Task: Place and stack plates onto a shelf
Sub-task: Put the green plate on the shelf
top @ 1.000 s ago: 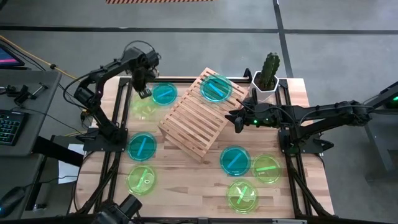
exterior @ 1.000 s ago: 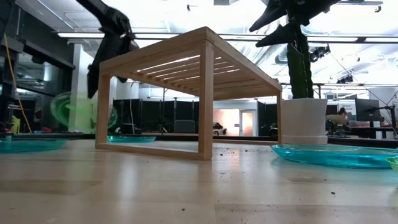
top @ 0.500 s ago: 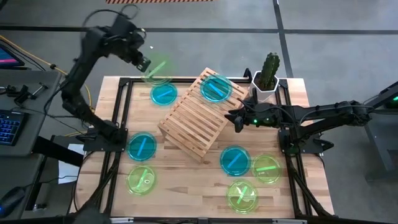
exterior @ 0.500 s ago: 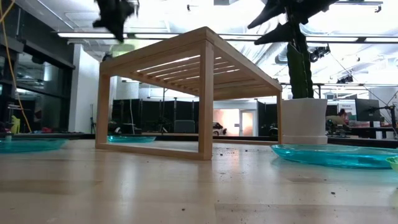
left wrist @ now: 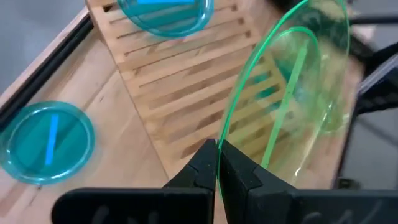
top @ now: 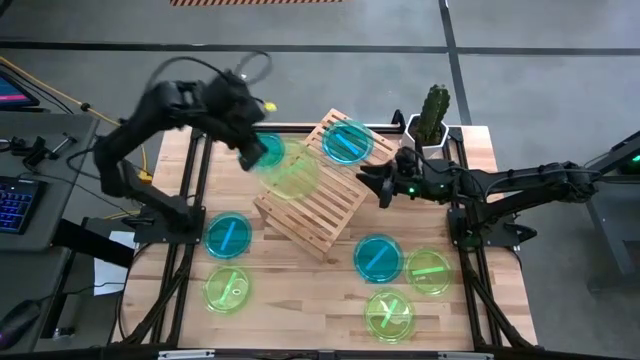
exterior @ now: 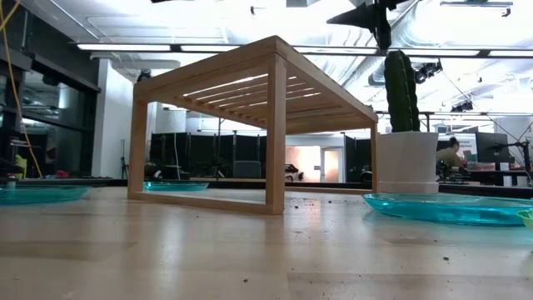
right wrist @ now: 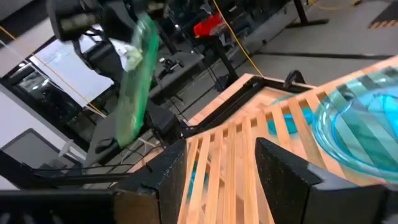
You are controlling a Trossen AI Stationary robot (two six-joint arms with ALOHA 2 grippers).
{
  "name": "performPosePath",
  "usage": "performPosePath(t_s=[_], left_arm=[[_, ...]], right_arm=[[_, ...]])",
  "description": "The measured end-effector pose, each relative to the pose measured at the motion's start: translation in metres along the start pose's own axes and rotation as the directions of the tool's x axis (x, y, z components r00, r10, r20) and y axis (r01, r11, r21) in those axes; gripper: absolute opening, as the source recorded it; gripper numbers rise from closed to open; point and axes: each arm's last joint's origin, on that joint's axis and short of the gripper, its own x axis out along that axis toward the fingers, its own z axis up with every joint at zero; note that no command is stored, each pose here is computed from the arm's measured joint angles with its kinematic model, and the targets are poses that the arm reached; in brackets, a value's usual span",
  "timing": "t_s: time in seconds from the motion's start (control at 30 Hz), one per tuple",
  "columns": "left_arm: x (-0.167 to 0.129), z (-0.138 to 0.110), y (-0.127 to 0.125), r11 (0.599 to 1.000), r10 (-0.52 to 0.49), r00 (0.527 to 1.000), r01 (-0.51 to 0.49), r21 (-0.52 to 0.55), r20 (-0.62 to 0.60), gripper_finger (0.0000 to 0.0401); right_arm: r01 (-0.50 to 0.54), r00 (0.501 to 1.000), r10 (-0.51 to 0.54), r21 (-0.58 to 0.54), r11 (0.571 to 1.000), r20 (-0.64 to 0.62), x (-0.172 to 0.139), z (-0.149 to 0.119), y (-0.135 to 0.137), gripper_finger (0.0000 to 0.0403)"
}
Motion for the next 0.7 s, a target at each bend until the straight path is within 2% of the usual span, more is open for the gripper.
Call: performPosePath(t_s=[0.1, 0.17, 0.27, 0.43, 0.57, 0.7], left_arm=[[0.031, 0.012, -0.014, 0.998, -0.006, 1.000, 0.007, 0.062, -0.011, 0.0000], [0.056, 0.016, -0.016, 0.995, -0.065, 0.997, 0.067, 0.077, -0.034, 0.0000], [0.082, 0.012, -0.004, 0.993, -0.115, 0.989, 0.117, 0.025, -0.090, 0.0000], [0.089, -0.002, 0.019, 0.990, -0.104, 0.994, 0.100, -0.095, -0.037, 0.0000], [0.104, -0.017, 0.028, 0.976, -0.133, 0.990, 0.122, -0.181, -0.048, 0.0000], [0.126, -0.028, 0.031, 0.967, -0.151, 0.986, 0.133, -0.218, -0.069, 0.0000]], right_arm=[[0.002, 1.000, -0.002, -0.019, 1.000, -0.002, 0.000, 0.000, 0.000, 0.0171], [0.005, 1.000, -0.006, -0.024, 1.000, -0.008, 0.000, -0.001, -0.001, 0.0171], [0.010, 1.000, -0.011, -0.028, 1.000, -0.015, -0.002, -0.001, -0.001, 0.0171], [0.009, 1.000, -0.010, -0.026, 1.000, -0.013, -0.011, 0.004, -0.002, 0.0171], [0.008, 1.000, -0.008, -0.022, 1.000, 0.002, -0.022, 0.010, -0.002, 0.0171], [0.076, 0.996, -0.075, -0.022, 0.997, 0.044, -0.029, 0.014, -0.005, 0.0171]])
